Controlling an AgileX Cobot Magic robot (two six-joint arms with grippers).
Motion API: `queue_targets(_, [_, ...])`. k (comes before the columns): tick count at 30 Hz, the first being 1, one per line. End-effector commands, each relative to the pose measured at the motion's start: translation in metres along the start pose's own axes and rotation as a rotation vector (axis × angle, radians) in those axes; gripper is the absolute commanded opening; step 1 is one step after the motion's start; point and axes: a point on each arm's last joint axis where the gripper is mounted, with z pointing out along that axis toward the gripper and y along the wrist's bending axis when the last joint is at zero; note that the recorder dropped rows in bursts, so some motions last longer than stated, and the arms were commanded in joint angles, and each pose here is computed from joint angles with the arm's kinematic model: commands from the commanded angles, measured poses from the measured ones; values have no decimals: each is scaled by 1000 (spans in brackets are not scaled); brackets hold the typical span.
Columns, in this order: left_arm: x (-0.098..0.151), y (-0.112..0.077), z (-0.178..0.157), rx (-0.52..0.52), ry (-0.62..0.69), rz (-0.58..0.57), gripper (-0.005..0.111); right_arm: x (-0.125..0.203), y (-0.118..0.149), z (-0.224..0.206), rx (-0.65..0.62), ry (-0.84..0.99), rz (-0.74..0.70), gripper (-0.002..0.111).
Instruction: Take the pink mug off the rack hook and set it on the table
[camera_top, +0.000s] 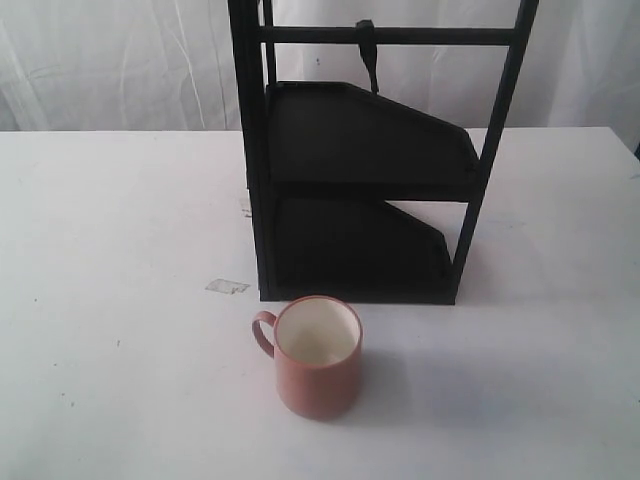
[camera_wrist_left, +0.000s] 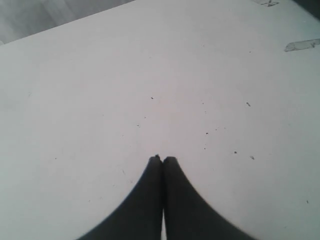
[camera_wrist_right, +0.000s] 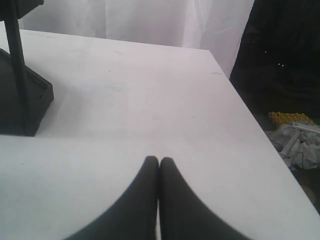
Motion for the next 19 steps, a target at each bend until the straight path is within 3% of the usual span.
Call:
queue_targets(1, [1, 0, 0, -3, 0, -7, 0, 0, 0, 0, 3, -11, 11, 0])
queue_targets(19, [1, 0, 0, -3, 0, -7, 0, 0, 0, 0, 3, -11, -1, 0])
